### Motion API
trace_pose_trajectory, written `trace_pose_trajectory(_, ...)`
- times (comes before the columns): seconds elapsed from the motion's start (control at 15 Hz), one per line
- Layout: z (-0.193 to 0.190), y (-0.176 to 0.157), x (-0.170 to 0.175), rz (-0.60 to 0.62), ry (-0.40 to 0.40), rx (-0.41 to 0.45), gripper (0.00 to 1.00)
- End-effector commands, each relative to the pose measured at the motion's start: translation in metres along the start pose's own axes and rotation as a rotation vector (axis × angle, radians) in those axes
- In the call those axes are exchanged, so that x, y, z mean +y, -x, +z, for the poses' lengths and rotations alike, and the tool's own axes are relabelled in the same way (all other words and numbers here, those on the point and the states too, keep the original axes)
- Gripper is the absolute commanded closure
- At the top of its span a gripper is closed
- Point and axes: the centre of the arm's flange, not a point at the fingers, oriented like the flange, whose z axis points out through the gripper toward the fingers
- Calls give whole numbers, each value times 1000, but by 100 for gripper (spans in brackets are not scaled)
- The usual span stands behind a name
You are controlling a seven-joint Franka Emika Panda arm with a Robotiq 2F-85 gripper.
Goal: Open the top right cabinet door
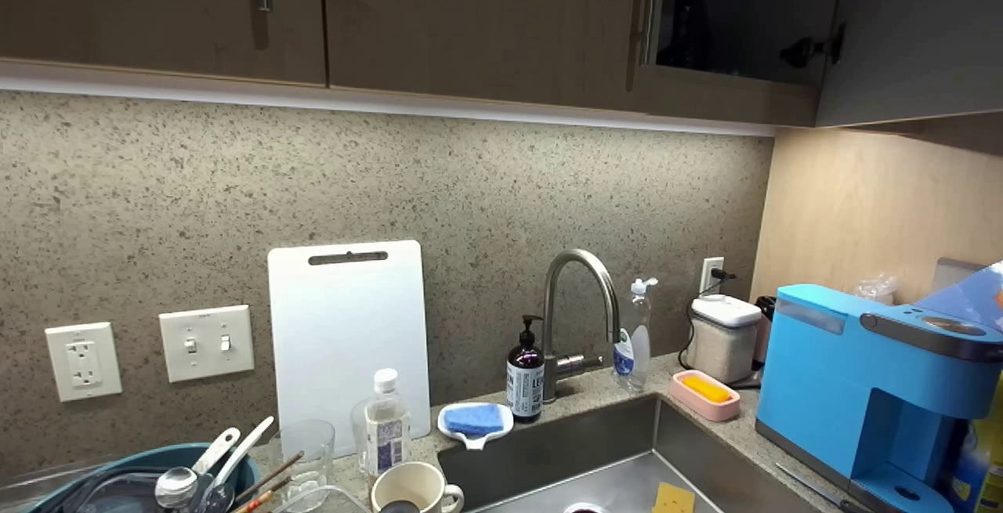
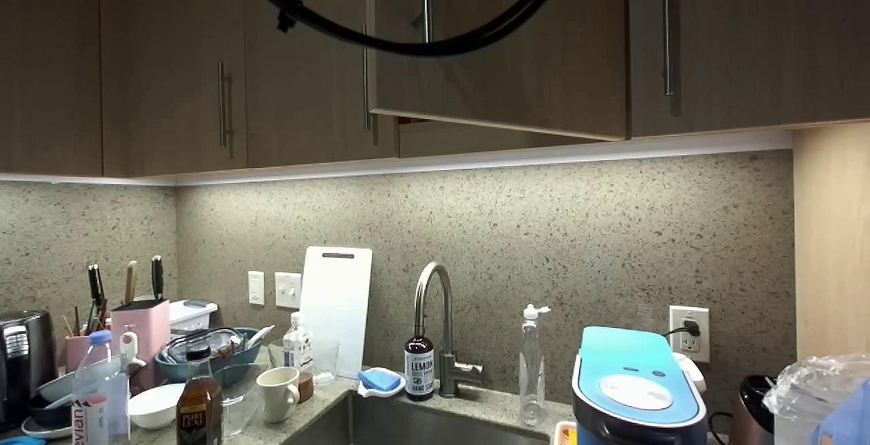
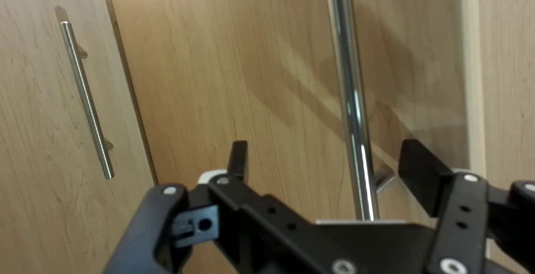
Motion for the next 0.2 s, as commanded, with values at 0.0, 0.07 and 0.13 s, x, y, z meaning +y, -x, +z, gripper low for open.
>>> trace_pose_trajectory(0.0,0,0,0,0,0,0,7)
trace_pose_trajectory(0.07,0,0,0,0,0,0,7)
trace_pose_trajectory(0.13,0,0,0,0,0,0,7)
